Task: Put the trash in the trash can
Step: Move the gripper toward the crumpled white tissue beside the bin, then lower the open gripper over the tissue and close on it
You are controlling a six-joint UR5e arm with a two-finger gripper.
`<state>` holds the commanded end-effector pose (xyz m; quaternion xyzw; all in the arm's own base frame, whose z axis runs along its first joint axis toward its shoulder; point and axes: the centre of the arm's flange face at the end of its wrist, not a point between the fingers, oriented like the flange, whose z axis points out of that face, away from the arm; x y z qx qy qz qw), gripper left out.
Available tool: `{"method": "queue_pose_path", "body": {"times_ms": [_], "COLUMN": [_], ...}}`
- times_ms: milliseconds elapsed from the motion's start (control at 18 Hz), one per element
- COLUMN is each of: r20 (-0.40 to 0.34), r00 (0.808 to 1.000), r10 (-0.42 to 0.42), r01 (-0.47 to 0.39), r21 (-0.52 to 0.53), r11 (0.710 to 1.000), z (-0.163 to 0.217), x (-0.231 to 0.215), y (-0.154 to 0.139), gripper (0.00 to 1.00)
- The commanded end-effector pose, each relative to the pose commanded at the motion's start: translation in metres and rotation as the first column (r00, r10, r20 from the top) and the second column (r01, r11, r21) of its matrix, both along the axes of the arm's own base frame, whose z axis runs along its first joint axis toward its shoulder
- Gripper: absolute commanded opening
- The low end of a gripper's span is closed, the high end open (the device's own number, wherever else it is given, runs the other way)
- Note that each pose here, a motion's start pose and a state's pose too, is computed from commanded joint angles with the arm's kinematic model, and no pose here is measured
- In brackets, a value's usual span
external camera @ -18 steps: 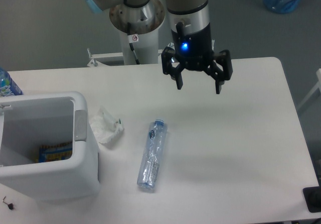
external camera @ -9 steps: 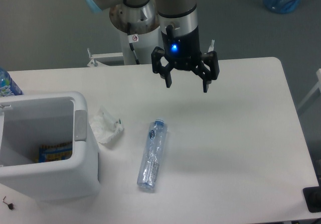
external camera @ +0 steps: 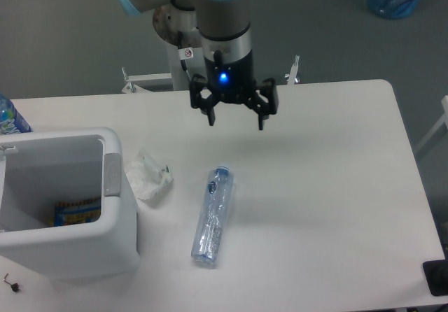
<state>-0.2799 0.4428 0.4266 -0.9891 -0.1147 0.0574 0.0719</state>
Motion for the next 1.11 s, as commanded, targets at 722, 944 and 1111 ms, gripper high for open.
{"method": "queue_pose_path", "body": {"times_ms": [722, 944, 1111], "r20": [0.215, 0.246, 0.266], "r00": [0.977, 0.969, 0.963], "r10": [0.005, 0.016, 0.031], "r01": [0.011, 0.011, 0.004], "r21": [-0.073, -0.107, -0.133], "r11": [0.997, 0.994, 0.991], "z": [-0.109, -0.131, -0.148], "x": [0.035, 0.041, 0.048], "y": [0.050, 0.062, 0.071], "gripper": [1.00, 1.00, 1.00]}}
